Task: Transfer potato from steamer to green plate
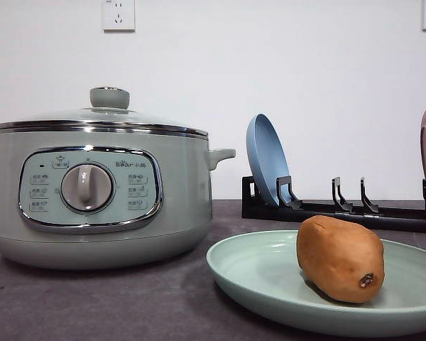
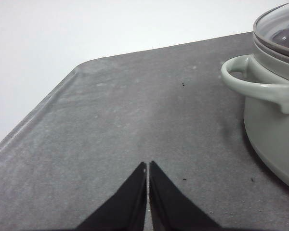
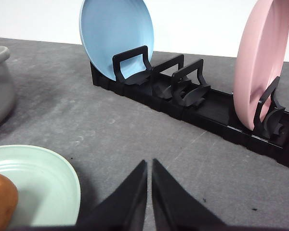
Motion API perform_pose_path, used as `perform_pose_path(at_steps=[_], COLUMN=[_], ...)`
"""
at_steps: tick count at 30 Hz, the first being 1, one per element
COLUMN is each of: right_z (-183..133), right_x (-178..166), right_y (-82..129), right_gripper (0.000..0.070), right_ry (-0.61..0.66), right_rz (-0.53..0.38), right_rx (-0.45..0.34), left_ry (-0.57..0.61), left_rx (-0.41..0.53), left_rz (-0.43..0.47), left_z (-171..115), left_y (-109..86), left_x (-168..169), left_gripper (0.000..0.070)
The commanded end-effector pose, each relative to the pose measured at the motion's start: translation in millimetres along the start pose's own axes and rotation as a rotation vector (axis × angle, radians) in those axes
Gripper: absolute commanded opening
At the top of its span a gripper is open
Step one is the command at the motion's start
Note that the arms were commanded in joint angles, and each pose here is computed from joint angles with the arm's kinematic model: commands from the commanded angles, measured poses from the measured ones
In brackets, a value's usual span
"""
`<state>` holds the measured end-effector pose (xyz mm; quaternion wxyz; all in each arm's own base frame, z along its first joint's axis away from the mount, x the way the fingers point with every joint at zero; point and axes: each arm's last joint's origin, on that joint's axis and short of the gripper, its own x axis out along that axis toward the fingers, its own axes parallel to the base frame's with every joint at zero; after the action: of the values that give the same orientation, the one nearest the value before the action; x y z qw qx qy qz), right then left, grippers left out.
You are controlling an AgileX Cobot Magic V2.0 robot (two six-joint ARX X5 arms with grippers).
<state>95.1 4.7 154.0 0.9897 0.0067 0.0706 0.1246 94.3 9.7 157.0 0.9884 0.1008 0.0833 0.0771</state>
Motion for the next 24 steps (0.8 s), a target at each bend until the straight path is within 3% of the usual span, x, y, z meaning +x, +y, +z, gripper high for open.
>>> perform_pose_path(at_steps=[1,24], right_z=[-1.4,-1.4], right_x=[0.2,0.2], right_y=[-0.3,-0.3], right_gripper=[0.0004,0.0004], right_ry=[0.003,0.003], right_rz=[-0.002,-0.002], right_rx=[0.014,0.015], left_ry=[0.025,0.025], left_rx=[0.017,0.017], left_rz=[-0.006,-0.006], left_z=[-7.0,-7.0], left_y=[-1.6,-1.6], left_x=[1.9,1.9], left_gripper=[0.0,0.0])
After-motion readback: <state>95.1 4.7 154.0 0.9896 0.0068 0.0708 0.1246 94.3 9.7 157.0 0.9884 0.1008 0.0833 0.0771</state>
